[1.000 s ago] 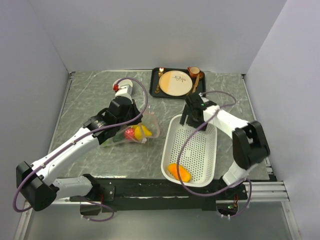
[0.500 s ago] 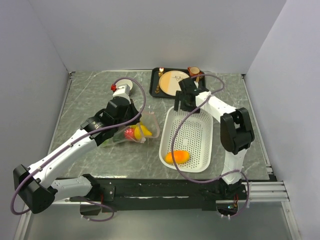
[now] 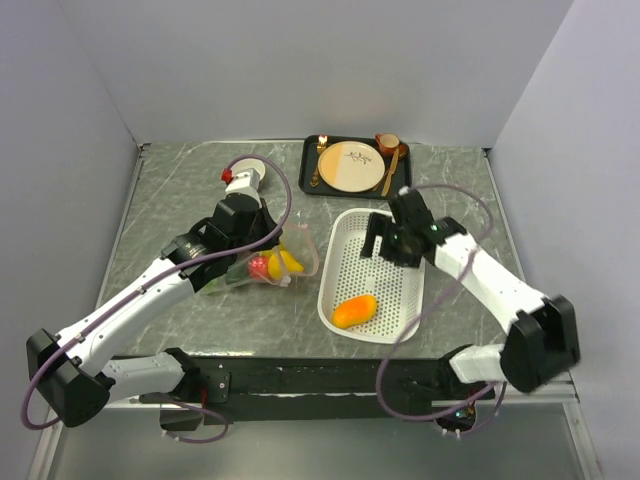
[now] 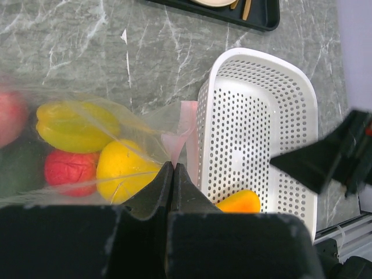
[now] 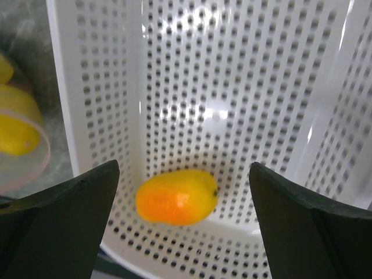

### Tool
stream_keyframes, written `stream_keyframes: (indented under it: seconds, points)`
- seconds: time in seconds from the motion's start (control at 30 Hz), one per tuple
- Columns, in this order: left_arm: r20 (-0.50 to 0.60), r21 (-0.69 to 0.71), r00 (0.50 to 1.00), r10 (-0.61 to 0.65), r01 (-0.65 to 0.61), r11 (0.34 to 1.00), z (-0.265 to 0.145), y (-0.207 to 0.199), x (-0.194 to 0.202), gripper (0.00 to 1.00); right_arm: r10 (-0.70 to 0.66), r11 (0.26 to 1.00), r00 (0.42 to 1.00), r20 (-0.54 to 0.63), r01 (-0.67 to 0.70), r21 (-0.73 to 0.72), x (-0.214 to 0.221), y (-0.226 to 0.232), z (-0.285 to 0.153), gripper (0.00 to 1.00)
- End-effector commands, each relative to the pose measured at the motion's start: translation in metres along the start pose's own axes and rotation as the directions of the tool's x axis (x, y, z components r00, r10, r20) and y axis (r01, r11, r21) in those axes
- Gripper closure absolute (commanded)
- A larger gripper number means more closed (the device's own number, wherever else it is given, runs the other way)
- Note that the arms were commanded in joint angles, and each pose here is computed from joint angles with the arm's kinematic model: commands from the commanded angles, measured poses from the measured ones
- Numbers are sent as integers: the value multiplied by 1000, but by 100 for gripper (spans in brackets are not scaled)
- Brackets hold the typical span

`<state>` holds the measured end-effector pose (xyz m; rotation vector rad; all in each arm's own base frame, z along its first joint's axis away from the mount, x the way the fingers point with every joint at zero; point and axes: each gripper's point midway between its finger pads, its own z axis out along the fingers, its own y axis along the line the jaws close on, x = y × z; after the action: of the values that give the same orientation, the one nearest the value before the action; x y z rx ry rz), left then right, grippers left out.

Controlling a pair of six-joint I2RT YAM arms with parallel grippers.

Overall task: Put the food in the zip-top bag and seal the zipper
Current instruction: Pick up the fake fruit from the bin.

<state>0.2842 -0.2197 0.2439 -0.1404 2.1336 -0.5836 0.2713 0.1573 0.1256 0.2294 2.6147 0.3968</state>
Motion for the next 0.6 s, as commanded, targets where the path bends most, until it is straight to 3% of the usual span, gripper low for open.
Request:
stream_keyframes:
  seconds: [0.0, 0.23, 0.57]
  points:
    - [24, 61, 1000, -5, 4, 998, 4, -16, -10, 99, 160, 982, 986, -40, -163, -92, 33, 19, -17, 0]
    - [25, 66, 1000, -6, 4, 998, 5, -17, -9, 99, 224, 971, 968, -112, -232, -61, 83, 32, -1, 0]
    - [6, 67, 1000, -3, 2, 998, 8, -16, -4, 99, 279, 959, 952, -127, -282, -11, 102, 23, 17, 0]
